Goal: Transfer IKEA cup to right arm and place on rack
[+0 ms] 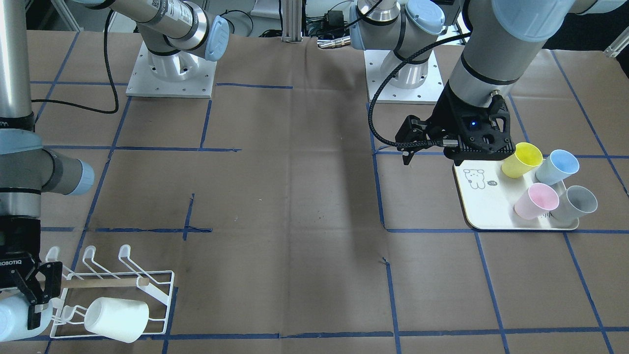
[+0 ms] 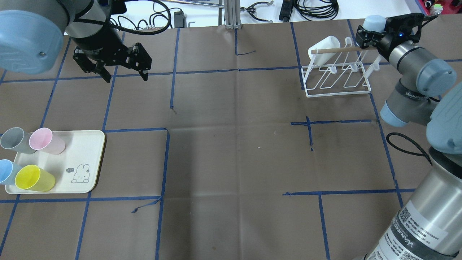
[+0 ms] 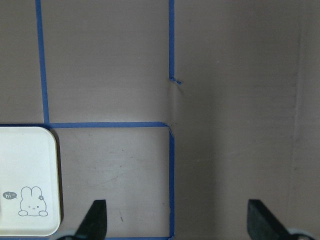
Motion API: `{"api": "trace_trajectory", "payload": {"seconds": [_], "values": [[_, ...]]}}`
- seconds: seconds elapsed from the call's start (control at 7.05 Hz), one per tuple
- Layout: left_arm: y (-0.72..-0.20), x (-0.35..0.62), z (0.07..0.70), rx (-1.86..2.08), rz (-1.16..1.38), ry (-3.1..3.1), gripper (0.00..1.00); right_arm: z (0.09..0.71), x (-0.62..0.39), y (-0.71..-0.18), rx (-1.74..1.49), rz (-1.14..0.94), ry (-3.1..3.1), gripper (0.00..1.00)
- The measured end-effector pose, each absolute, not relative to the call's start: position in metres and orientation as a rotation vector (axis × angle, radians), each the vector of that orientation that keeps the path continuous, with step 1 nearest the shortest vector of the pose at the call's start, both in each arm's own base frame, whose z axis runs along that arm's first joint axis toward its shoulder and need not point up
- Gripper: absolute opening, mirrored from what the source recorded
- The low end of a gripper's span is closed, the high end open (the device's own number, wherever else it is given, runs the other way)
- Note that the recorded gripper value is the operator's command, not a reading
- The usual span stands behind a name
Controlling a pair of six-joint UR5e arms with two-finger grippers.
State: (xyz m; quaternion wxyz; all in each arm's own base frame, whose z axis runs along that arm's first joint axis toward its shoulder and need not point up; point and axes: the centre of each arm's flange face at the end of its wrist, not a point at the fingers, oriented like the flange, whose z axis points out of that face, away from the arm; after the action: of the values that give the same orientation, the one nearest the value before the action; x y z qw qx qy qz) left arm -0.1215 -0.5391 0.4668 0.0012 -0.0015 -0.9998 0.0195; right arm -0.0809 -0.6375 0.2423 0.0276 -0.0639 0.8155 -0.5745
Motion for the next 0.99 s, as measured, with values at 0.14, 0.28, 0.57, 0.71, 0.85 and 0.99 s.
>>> {"api": "trace_trajectory", "payload": {"seconds": [0.14,0.28,0.57,0.71,0.85,0.99], "values": [[-0.539,-0.122,0.468,-0.005,0.066,-3.139,1.0,0.242,-0.08,-0.637,-0.17,-1.758,2.515,1.0],[-0.539,-0.122,0.469,-0.006,0.067,-3.139,1.0,0.242,-0.08,-0.637,-0.157,-1.752,2.513,1.0],[-0.539,-0.122,0.469,-0.006,0.068,-3.139,1.0,0.251,-0.082,-0.64,-0.144,-1.734,2.519,1.0],[-0.539,-0.122,0.468,-0.006,0.066,-3.139,1.0,0.267,-0.083,-0.641,-0.139,-1.721,2.527,1.0],[-0.539,-0.122,0.468,-0.006,0.064,-3.139,1.0,0.288,-0.082,-0.639,-0.134,-1.702,2.541,1.0],[-0.539,-0.122,0.467,-0.006,0.063,-3.139,1.0,0.31,-0.08,-0.637,-0.119,-1.647,2.565,1.0]]}}
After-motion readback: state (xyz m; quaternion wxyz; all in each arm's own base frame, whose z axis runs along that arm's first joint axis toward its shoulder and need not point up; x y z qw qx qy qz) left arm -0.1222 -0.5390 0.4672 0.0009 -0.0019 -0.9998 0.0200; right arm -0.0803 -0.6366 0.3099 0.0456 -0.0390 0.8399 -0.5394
